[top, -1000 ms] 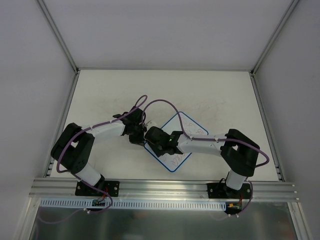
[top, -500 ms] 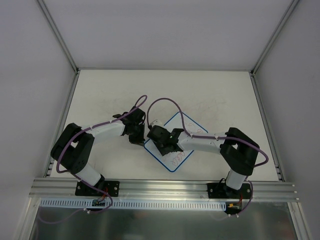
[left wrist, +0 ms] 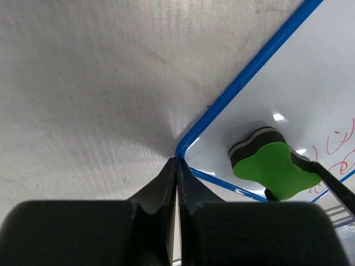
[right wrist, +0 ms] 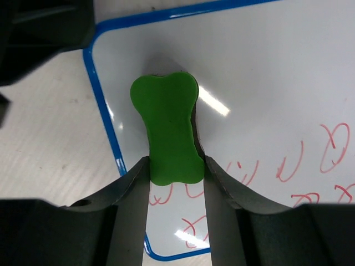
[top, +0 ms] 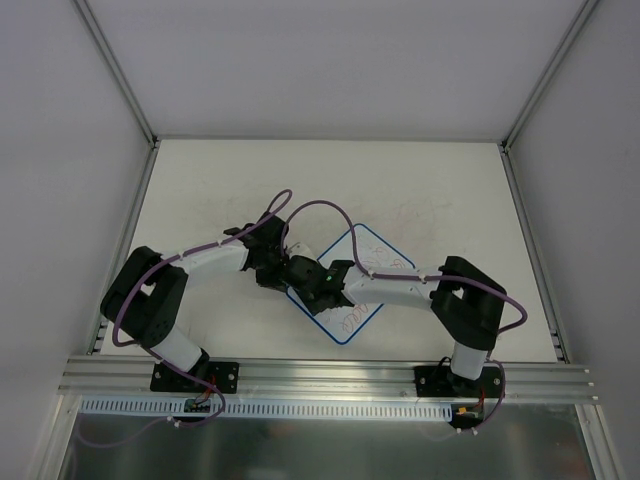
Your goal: Erase the whiteboard
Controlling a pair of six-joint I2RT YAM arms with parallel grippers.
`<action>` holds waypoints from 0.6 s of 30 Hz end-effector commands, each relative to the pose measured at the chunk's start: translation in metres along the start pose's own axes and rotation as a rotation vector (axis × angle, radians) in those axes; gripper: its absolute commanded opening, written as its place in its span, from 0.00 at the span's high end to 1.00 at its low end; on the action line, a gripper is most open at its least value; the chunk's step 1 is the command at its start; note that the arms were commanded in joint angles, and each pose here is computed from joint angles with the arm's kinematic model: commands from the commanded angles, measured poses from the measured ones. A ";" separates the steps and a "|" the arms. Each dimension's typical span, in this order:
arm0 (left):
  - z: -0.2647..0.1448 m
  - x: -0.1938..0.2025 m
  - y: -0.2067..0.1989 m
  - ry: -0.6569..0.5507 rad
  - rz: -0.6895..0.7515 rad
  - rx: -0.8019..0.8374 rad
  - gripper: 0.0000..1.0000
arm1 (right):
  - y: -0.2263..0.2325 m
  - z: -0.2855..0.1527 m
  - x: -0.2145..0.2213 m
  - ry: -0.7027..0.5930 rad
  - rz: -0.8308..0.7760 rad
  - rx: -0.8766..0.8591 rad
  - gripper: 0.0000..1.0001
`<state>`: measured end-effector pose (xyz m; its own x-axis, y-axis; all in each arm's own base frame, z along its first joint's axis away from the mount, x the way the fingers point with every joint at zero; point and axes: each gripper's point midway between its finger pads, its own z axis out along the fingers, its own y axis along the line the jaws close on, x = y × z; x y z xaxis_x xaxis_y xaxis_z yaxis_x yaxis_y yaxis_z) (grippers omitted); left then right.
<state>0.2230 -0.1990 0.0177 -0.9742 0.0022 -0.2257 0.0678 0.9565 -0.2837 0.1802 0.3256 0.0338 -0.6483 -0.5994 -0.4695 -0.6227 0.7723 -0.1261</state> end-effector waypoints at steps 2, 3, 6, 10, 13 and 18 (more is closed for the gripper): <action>-0.006 0.005 0.009 -0.001 -0.007 -0.031 1.00 | 0.020 -0.002 -0.015 -0.015 -0.049 -0.050 1.00; -0.006 0.005 0.010 0.001 -0.007 -0.031 1.00 | 0.020 0.000 -0.015 -0.011 -0.049 -0.045 1.00; -0.006 0.005 0.009 -0.001 -0.007 -0.031 1.00 | 0.010 0.002 -0.015 -0.018 -0.038 0.005 1.00; -0.008 0.004 0.010 -0.009 -0.008 -0.033 1.00 | -0.019 0.005 -0.009 0.004 0.036 0.106 1.00; -0.007 0.005 0.011 -0.009 -0.008 -0.035 1.00 | -0.040 0.007 -0.002 0.017 0.104 0.173 1.00; -0.007 0.005 0.011 -0.007 -0.011 -0.034 1.00 | -0.042 0.007 -0.001 0.020 0.154 0.163 1.00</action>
<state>0.2241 -0.1921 0.0173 -0.9745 -0.0162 -0.2238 0.0475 0.9598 -0.2766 0.2031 0.3083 0.0293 -0.7006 -0.5423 -0.4637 -0.5212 0.8328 -0.1866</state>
